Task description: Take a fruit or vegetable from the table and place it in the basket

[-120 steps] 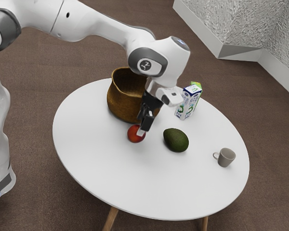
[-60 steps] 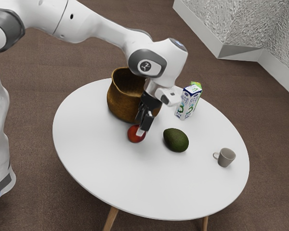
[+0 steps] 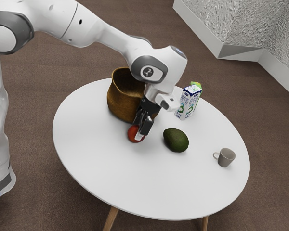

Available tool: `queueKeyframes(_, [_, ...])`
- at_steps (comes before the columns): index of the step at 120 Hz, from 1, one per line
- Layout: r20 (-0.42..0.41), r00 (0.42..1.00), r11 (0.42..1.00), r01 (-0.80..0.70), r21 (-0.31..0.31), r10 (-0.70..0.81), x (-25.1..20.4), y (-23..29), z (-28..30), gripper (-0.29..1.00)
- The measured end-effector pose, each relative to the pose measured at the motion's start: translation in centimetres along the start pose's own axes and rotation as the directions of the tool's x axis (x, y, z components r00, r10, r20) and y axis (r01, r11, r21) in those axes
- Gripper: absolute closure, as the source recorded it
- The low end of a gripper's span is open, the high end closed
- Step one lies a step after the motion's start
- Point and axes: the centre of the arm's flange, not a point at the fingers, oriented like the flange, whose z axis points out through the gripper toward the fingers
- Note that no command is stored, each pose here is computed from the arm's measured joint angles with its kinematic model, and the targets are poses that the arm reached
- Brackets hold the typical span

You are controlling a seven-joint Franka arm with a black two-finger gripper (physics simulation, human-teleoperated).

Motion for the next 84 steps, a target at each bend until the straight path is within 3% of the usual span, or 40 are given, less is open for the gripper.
queueKeyframes(84, [0.042,0.999,0.998,0.029,-0.058,-0.027,0.6,-0.5,2.4,0.01])
